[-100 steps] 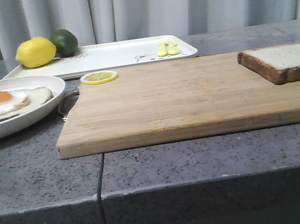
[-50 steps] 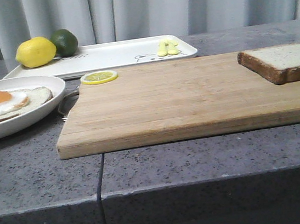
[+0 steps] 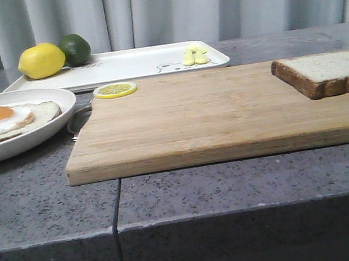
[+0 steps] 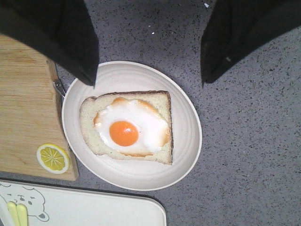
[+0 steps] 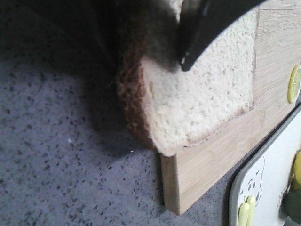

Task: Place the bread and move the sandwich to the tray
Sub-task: 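Grasp the bread slice with the right gripper and lift it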

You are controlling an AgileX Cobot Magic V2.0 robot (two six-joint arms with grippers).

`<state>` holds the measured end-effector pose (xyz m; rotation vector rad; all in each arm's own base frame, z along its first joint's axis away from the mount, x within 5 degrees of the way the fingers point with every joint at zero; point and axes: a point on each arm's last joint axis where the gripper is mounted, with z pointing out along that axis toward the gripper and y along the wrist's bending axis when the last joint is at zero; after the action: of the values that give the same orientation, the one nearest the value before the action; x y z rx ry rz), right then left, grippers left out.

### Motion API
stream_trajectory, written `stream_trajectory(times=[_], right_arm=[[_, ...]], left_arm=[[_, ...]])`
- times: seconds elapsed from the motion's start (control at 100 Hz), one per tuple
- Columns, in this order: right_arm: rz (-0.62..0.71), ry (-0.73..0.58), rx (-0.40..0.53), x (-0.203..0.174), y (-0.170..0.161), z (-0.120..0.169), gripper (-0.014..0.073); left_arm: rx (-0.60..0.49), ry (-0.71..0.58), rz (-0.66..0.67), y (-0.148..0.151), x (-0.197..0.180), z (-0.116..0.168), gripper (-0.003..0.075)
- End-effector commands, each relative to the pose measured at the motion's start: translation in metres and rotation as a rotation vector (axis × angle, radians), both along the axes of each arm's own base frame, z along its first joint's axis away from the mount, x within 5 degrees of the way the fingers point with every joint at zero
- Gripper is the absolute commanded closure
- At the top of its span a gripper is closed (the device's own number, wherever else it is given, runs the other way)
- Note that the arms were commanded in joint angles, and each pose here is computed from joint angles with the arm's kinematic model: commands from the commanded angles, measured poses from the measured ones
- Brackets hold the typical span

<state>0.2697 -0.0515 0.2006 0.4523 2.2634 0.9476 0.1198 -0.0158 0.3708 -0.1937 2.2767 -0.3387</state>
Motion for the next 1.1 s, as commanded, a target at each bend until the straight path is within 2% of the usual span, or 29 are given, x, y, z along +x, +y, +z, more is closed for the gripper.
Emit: stream_trajectory(times=[0.0,0.12,0.19,0.28,0.4,0.68,0.88,1.09], right_arm=[[0.004,-0.051,0.026,0.002,0.0,0.014,0.046],[0.004,-0.051,0.025,0.002,0.0,0.014,0.0645],[0.003,-0.048,0.033,0.002,0.0,0.014,0.072],[-0.009,-0.041,0.076,0.0,0.002,0.018,0.0706],[-0.004,-0.096,0.117,-0.003,0.007,0.036,0.0706],[-0.002,-0.306,0.155,-0.024,0.026,0.107,0.0706],[0.031,-0.421,0.223,-0.036,0.059,0.151,0.0706],[0.05,-0.432,0.332,-0.036,0.105,0.161,0.0706]], left_arm=[[-0.022,-0.081,0.001,-0.001,0.002,0.014,0.0293],[-0.022,-0.081,0.001,-0.001,0.002,0.014,0.0293],[-0.022,-0.081,0.001,-0.001,0.002,0.014,0.0293],[-0.022,-0.081,0.001,-0.001,0.002,0.014,0.0293],[-0.022,-0.081,0.001,-0.001,0.002,0.014,0.0293],[-0.022,-0.081,0.001,-0.001,0.002,0.014,0.0293],[-0.022,-0.081,0.001,-0.001,0.002,0.014,0.0293],[-0.022,-0.081,0.001,-0.001,0.002,0.014,0.0293]])
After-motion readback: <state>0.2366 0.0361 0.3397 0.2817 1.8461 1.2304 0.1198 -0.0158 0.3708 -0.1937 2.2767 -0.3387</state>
